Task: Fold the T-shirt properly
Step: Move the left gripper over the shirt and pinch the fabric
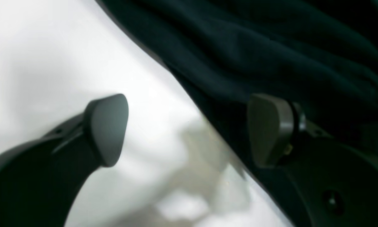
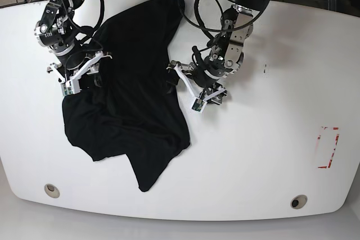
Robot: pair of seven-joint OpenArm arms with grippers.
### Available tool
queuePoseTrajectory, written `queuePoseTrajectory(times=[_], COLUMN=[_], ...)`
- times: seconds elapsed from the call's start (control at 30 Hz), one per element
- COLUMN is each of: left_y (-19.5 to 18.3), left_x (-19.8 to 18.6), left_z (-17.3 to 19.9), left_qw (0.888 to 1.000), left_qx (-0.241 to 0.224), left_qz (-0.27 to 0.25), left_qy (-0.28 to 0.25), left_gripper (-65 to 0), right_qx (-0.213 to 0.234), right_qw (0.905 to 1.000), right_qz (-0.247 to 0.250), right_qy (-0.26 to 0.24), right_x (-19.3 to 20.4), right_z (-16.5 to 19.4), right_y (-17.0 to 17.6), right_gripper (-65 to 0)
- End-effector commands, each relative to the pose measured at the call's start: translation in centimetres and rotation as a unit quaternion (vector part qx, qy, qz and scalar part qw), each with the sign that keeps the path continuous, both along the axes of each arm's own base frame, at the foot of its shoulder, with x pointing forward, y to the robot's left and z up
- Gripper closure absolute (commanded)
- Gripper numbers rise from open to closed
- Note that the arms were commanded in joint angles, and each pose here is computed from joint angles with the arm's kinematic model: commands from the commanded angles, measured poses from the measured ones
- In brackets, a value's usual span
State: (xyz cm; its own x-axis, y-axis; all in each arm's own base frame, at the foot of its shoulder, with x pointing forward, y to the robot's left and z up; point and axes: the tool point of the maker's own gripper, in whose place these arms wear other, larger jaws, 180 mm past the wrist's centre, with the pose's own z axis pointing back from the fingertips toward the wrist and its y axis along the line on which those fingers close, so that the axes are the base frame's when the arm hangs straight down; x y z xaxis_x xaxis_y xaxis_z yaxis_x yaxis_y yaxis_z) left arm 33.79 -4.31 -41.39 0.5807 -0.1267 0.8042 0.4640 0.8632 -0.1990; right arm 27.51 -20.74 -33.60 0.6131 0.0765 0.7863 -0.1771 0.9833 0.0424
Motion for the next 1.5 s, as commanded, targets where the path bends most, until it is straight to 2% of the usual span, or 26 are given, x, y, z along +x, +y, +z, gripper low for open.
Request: queuePoseTrajectory(times=[0.0, 0.13, 0.3, 0.77, 0.83, 1.03, 1.1, 1.47], left_y=[1.9, 4.0, 3.9, 4.5, 4.8, 4.6, 4.6, 4.6], left_x=[-0.5, -0.6, -0.3, -0.1, 0.1, 0.1, 0.3, 0.7], left_z=[-1.1, -1.6, -0.7, -0.4, 0.1, 1.6, 2.1, 3.0], left_qw=[1.0, 0.999, 0.999, 0.999, 0.999, 0.999, 0.998, 0.998], left_qx=[0.022, 0.048, 0.047, 0.052, 0.053, 0.047, 0.046, 0.045], left_qz=[0.004, 0.003, 0.002, 0.001, 0.002, 0.002, 0.002, 0.002], left_qy=[0.014, 0.02, 0.01, 0.003, -0.006, -0.026, -0.033, -0.046], left_gripper=[-54.7, -54.7, -54.6, -54.6, -54.7, -54.9, -55.0, -55.1], right_qx=[0.005, 0.005, 0.005, 0.003, 0.002, -0.001, -0.001, 0.003], right_qw=[1.0, 1.0, 1.0, 1.0, 1.0, 1.0, 0.9999, 0.9999], right_qz=[-0.001, -0.001, 0.0, 0.0, 0.0, 0.0, 0.0, -0.004], right_qy=[0.007, 0.007, 0.007, 0.0, 0.0, -0.006, -0.011, -0.013], right_x=[-0.3, -0.3, -0.3, 0.1, 0.1, 0.4, 0.7, 1.4], right_z=[-0.5, -0.5, -0.5, -0.1, 0.0, 0.3, 0.6, 0.5], right_y=[0.4, 0.4, 0.4, 0.4, 0.4, 0.2, 0.1, 0.0], right_gripper=[-27.6, -25.0, -21.4, -21.9, -24.3, -40.3, -42.8, -43.8])
